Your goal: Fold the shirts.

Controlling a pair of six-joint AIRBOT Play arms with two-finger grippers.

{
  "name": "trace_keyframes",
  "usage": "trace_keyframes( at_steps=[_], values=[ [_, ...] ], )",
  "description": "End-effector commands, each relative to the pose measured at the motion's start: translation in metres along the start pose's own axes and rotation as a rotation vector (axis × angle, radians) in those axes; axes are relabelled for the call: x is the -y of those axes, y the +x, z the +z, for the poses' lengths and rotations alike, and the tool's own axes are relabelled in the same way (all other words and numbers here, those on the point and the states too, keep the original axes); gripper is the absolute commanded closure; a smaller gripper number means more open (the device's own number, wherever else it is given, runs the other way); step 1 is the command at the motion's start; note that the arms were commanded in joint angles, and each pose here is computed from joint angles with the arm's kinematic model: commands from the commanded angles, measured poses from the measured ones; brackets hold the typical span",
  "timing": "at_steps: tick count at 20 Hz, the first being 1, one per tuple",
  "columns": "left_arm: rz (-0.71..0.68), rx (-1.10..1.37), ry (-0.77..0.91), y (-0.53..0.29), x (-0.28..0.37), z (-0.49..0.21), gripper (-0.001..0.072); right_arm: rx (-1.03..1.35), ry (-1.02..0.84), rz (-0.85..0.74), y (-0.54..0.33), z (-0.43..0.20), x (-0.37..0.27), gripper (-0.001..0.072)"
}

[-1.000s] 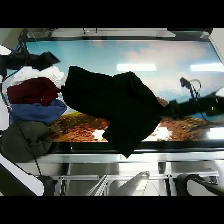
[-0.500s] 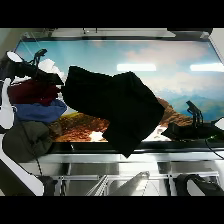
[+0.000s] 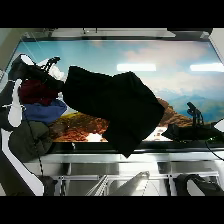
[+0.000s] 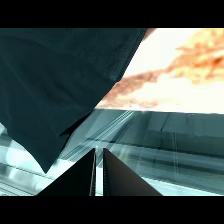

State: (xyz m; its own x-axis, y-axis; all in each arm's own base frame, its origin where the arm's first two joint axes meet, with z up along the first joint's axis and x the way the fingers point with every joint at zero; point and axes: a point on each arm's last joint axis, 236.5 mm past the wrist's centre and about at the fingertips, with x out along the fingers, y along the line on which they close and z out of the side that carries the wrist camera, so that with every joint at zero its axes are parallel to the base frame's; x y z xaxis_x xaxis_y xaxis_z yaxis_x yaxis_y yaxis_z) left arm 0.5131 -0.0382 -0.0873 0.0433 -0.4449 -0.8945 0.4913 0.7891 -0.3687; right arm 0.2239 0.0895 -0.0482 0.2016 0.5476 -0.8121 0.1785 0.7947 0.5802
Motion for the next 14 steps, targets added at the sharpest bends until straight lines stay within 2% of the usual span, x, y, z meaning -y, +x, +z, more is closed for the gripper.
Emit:
trace_keyframes(
  at_steps=[1, 3, 5, 14],
  values=[
    [0.036, 0.024, 0.015, -0.014, -0.008, 0.006, 0.0333, 0.001, 0.0, -0.001, 0.0, 0.0, 0.0, 0.0646],
    [0.139, 0.08, 0.028, -0.041, -0.025, 0.017, 0.0332, 0.002, -0.001, -0.002, 0.0, 0.0, 0.0, 0.0646],
    [0.179, 0.126, 0.022, -0.059, -0.033, 0.022, 0.0332, 0.016, -0.001, -0.005, 0.0, 0.003, 0.001, 0.0646],
    [0.145, 0.073, 0.038, -0.01, -0.021, 0.012, 0.0333, 0.029, 0.0, -0.008, 0.0, 0.007, 0.002, 0.0646]
  ],
)
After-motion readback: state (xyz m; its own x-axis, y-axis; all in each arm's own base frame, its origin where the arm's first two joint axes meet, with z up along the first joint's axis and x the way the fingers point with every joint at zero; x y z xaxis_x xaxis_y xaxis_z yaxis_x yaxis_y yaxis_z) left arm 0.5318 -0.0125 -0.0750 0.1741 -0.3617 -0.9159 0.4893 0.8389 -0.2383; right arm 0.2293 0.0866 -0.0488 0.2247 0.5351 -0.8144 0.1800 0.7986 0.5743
